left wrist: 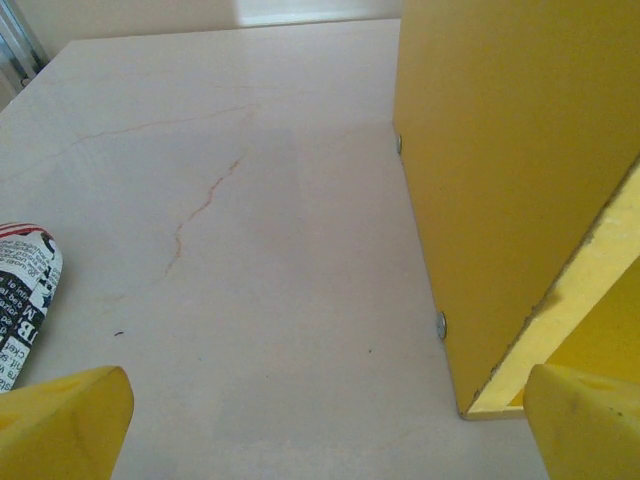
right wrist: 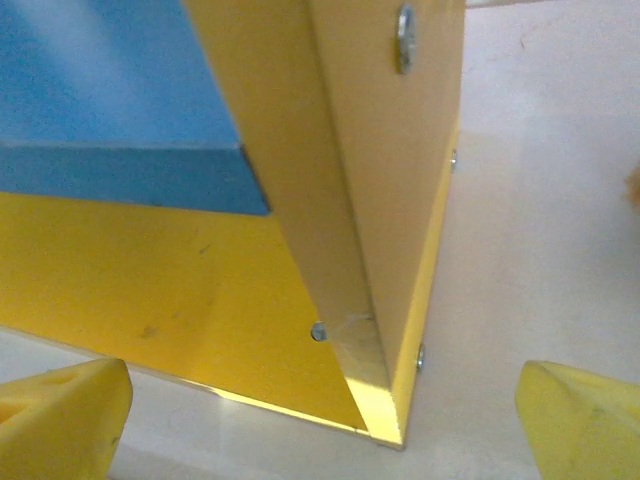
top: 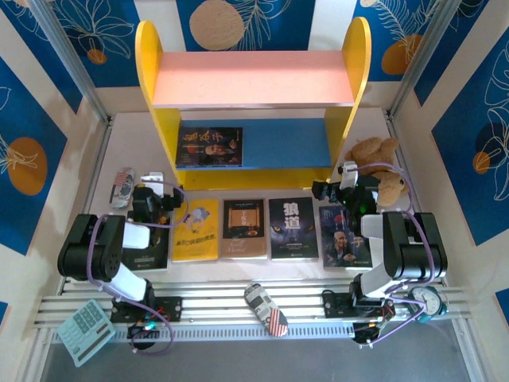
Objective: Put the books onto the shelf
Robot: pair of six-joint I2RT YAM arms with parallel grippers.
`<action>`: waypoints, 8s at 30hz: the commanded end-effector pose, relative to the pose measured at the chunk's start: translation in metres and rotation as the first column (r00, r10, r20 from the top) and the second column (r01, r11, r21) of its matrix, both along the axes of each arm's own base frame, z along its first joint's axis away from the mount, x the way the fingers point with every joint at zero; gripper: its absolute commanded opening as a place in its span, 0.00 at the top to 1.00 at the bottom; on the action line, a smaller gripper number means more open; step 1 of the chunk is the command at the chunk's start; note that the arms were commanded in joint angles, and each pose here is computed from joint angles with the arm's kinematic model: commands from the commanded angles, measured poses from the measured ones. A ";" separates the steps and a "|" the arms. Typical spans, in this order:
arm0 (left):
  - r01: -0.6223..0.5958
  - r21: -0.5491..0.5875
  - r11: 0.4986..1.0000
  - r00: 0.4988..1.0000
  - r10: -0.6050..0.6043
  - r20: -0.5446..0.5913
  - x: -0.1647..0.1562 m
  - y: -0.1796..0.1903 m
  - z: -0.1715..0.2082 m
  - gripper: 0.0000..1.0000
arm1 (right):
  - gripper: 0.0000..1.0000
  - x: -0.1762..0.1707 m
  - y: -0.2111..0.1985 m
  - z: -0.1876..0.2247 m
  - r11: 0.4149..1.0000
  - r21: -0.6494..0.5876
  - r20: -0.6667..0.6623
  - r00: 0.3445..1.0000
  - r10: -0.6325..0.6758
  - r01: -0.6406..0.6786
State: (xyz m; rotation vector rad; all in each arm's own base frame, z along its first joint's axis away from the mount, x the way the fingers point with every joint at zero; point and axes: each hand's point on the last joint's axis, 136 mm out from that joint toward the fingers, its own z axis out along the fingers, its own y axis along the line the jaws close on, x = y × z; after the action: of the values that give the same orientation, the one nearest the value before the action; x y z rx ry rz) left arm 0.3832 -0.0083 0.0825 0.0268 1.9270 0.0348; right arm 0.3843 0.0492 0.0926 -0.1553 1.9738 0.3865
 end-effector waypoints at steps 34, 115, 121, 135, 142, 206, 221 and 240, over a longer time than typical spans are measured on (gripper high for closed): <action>0.279 -0.339 0.899 0.952 -0.304 -0.021 -0.053 -0.172 0.165 0.00 | 0.05 -0.160 0.008 0.048 0.920 -0.139 -0.515 0.767 -0.384 0.367; 0.338 -0.494 0.801 0.418 -0.597 -0.684 -0.153 -0.410 0.013 0.01 | 0.55 -0.127 0.065 -0.037 0.982 -0.001 -0.832 0.545 -0.105 0.188; 0.298 -0.475 0.828 0.409 -0.561 -0.720 -0.152 -0.403 0.002 0.01 | 0.56 -0.126 0.069 -0.042 0.984 -0.005 -0.840 0.534 -0.101 0.179; 0.253 -0.403 0.879 0.420 -0.475 -0.773 -0.145 -0.389 -0.014 0.01 | 0.61 -0.140 0.060 -0.074 0.974 -0.062 -0.901 0.407 -0.149 0.218; 0.234 -0.377 0.896 0.419 -0.443 -0.793 -0.144 -0.387 -0.023 0.00 | 0.67 -0.138 0.046 -0.078 0.958 -0.066 -0.917 0.362 -0.168 0.278; 0.355 -0.749 0.559 0.402 -0.815 -0.418 -0.151 -0.451 0.079 0.05 | 0.80 -0.150 0.093 -0.070 0.988 0.048 -0.921 0.389 -0.012 0.145; 0.293 -0.646 0.705 0.513 -0.686 -0.516 -0.149 -0.403 0.056 0.06 | 0.81 -0.142 0.138 -0.068 0.996 0.076 -0.918 0.392 0.050 0.051; 0.131 -0.349 0.928 0.572 -0.358 -0.738 -0.148 -0.323 -0.007 0.00 | 0.81 -0.147 0.158 -0.077 0.997 0.074 -0.930 0.362 0.065 0.010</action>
State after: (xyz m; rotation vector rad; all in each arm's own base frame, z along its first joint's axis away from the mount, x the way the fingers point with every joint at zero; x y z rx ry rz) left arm 0.2356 -0.3354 0.0860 0.1928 2.7876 -0.5555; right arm 0.2556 0.1914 0.0249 0.1491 3.0531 0.5664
